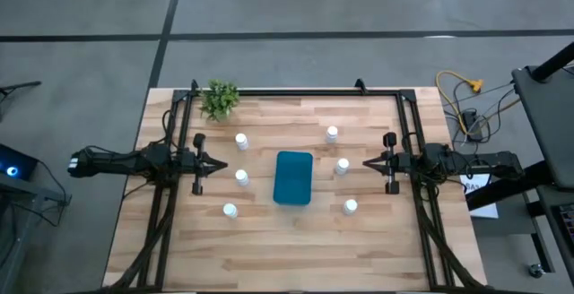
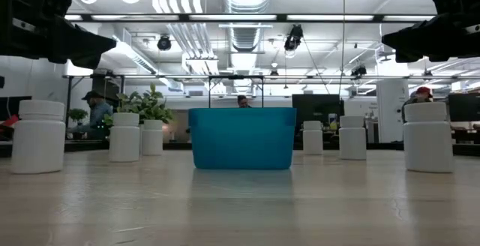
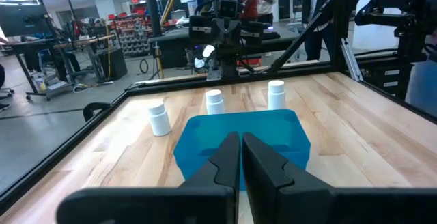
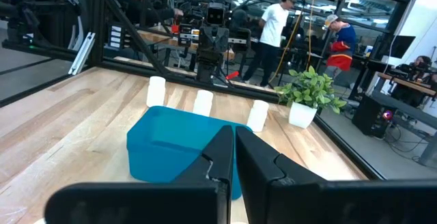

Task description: Pick and place pill bottles into a basket

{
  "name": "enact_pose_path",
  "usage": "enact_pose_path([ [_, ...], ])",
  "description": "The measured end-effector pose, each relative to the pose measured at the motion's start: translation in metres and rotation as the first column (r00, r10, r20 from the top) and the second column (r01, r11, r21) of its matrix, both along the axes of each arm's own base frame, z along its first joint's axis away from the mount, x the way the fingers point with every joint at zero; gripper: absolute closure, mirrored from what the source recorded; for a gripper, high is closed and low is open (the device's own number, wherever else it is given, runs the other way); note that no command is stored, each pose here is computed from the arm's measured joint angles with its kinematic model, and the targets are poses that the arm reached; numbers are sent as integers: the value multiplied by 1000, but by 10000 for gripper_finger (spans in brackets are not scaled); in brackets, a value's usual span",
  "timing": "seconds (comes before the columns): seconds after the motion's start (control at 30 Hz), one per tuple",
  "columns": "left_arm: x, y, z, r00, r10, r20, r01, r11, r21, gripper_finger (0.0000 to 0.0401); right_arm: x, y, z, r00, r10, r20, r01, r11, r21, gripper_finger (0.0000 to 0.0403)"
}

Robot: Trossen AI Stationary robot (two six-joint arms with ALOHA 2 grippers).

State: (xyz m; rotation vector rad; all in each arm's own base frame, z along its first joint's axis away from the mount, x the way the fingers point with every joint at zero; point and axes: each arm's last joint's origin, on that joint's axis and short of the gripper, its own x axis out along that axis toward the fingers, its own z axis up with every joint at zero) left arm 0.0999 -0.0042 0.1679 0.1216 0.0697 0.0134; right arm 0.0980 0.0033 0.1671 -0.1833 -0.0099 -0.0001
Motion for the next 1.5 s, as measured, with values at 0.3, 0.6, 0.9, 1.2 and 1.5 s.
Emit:
enact_pose_path([
  [0.3,0,0,0,1000,0,0,0,1000,0,401,0,0,0,1000,0,0,0,1000,-2,394],
  [0.6,0,0,0,1000,0,0,0,1000,0,401,0,0,0,1000,-7,1,7,987,-163,394],
  [0.9,0,0,0,1000,0,0,0,1000,0,401,0,0,1,1000,-10,8,11,988,-151,394],
  [1.2,0,0,0,1000,0,0,0,1000,0,401,0,0,3,1000,-4,27,-1,985,171,394],
  [1.5,0,0,0,1000,0,1,0,1000,0,401,0,-1,9,995,-25,93,-30,834,551,394],
])
